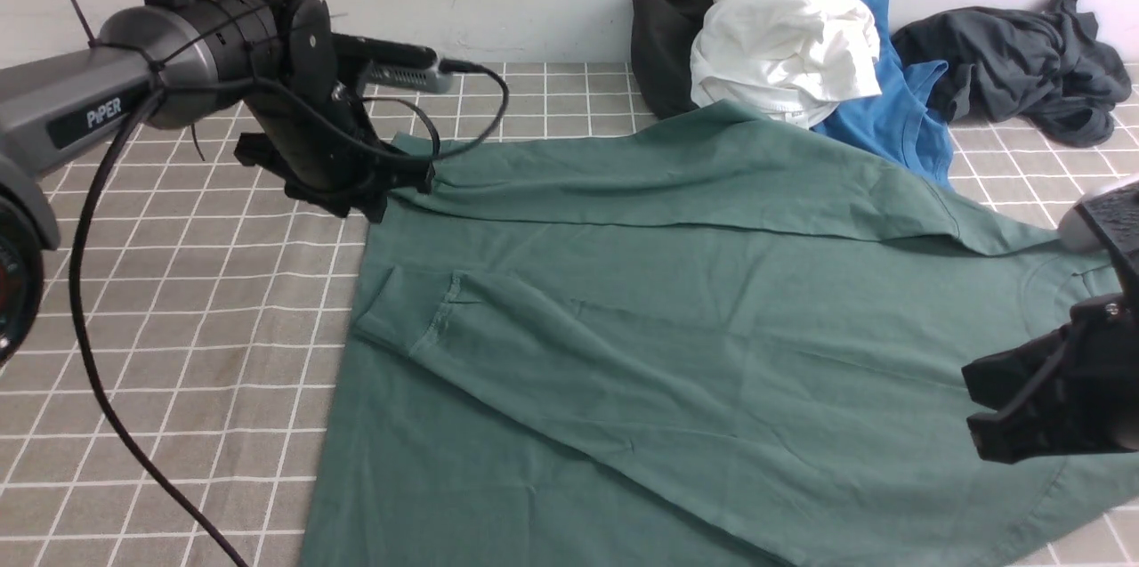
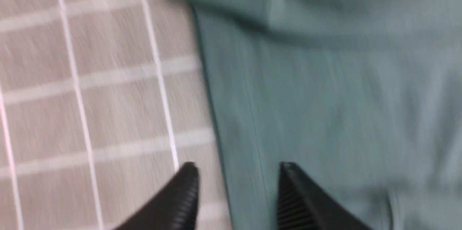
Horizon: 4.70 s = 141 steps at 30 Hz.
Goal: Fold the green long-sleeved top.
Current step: Use the left arm to drag and place the cuff at the centered position on the left edge of the fabric, then use the left arm to clamp the cuff farthest from it, then use the left arm to drag and drop the cuff onto the cuff closest to the left arm, then use both arms simultaneously to clamp the lower edge of the clothing fabric
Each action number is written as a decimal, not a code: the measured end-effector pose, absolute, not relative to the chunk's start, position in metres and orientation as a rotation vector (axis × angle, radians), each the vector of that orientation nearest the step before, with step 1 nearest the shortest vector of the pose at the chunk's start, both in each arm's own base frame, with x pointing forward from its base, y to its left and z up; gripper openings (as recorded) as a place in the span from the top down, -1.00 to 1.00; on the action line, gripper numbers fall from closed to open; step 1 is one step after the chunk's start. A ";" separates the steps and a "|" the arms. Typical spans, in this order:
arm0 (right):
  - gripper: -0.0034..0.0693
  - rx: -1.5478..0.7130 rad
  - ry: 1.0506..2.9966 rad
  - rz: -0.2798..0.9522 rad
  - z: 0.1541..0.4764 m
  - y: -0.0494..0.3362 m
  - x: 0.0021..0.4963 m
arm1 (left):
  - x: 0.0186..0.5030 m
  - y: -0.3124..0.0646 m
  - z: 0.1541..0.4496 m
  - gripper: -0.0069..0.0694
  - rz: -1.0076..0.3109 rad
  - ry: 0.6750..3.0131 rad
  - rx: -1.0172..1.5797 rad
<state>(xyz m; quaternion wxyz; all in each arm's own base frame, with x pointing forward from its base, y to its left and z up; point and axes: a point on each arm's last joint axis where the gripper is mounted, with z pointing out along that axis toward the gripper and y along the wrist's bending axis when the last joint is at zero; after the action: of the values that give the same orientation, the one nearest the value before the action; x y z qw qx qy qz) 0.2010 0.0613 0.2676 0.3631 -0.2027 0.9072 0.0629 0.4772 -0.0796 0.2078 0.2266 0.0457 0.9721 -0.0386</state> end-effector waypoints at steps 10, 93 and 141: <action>0.93 -0.507 2.247 0.142 0.273 0.061 0.207 | 0.541 -0.069 0.158 -0.09 -0.219 2.653 0.005; 0.93 -0.533 2.377 0.232 0.265 0.065 0.197 | 0.268 -0.155 0.231 -0.43 0.134 2.930 1.115; -0.41 -1.893 2.261 -0.474 0.195 0.037 0.219 | 0.154 -0.128 0.208 0.81 0.182 2.539 1.471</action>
<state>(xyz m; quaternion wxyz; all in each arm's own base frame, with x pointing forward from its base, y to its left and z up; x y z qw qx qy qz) 0.2193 0.0370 0.1947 0.0771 -0.6320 0.7547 -0.1583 0.1540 -0.1278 0.2082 0.1004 0.4978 0.8593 0.0615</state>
